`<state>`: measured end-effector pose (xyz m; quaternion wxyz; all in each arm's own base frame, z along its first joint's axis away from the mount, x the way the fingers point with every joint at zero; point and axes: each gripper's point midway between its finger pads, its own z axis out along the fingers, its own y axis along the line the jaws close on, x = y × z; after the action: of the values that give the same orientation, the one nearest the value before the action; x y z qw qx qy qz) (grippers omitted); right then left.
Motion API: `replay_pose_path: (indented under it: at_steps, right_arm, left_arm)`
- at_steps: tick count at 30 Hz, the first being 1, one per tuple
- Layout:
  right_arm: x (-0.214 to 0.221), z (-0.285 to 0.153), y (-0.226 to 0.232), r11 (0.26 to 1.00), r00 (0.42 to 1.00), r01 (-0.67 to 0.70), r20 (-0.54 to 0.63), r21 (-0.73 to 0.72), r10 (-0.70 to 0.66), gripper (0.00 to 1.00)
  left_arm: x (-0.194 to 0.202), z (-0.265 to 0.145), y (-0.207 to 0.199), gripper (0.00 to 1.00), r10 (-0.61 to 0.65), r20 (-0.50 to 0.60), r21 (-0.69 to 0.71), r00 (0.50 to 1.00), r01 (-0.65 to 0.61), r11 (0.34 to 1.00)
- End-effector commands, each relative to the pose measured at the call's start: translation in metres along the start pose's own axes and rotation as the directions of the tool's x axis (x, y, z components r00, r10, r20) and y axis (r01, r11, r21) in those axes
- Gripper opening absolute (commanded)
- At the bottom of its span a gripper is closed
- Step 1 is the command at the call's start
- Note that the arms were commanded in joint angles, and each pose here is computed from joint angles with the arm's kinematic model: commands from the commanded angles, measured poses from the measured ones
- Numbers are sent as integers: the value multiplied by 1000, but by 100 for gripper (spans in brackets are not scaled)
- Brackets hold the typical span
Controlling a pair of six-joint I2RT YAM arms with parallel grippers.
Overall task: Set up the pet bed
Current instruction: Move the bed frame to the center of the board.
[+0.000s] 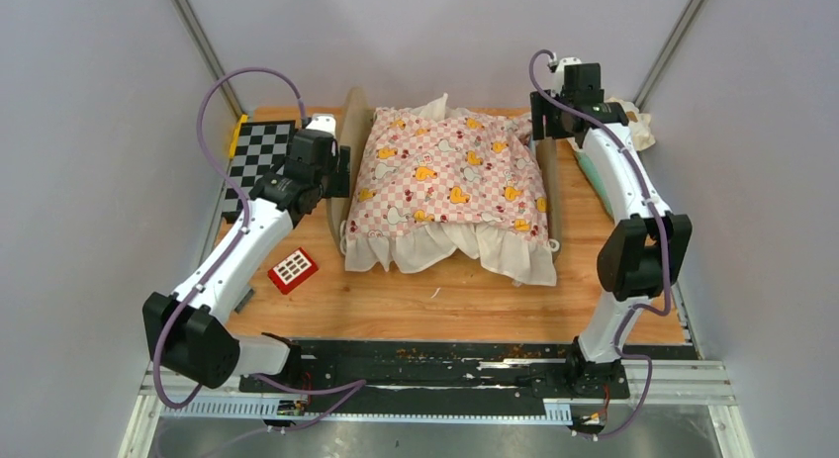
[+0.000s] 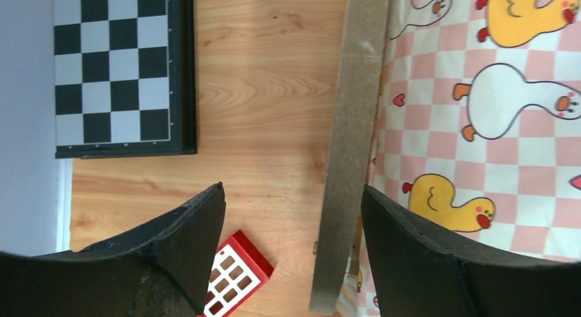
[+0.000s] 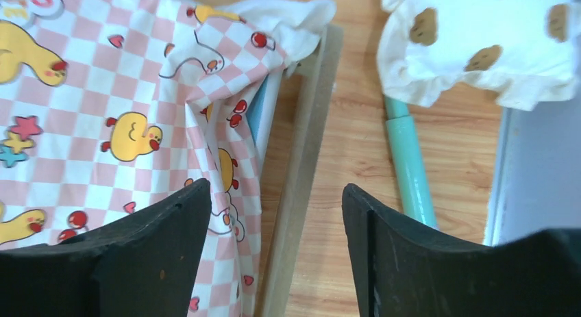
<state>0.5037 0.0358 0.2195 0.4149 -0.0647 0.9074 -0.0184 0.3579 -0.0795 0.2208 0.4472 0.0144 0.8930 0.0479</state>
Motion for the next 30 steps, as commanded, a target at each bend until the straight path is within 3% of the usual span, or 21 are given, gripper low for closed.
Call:
replay_pose_path:
  at_steps: [1,6,11,16,23,28,30]
  right_arm:
    - [-51,-67,-15,994,983,-83,171,69,70,71]
    - [4,-84,-31,937,960,-280,82,210,268,65]
    - [56,-82,-14,906,921,-386,19,173,389,62]
    - [89,-71,0,900,905,-415,-35,134,423,60]
    - [102,-48,4,907,908,-404,-66,120,413,28]
    - [73,-28,-1,928,932,-359,-8,95,361,7]
    - [58,-20,-3,941,944,-330,8,81,331,4]
  left_arm:
    - [-23,-8,-10,77,-42,87,74,995,36,997]
    - [-15,-6,-8,73,-24,73,68,997,19,998]
    - [-9,-11,-7,72,-28,70,74,997,23,997]
    - [0,-10,-8,69,-18,58,83,998,13,996]
    - [9,-13,-15,52,-33,38,129,999,27,991]
    - [12,-17,-15,34,-44,37,137,998,38,990]
    - [11,-19,-18,28,-56,45,161,997,48,986]
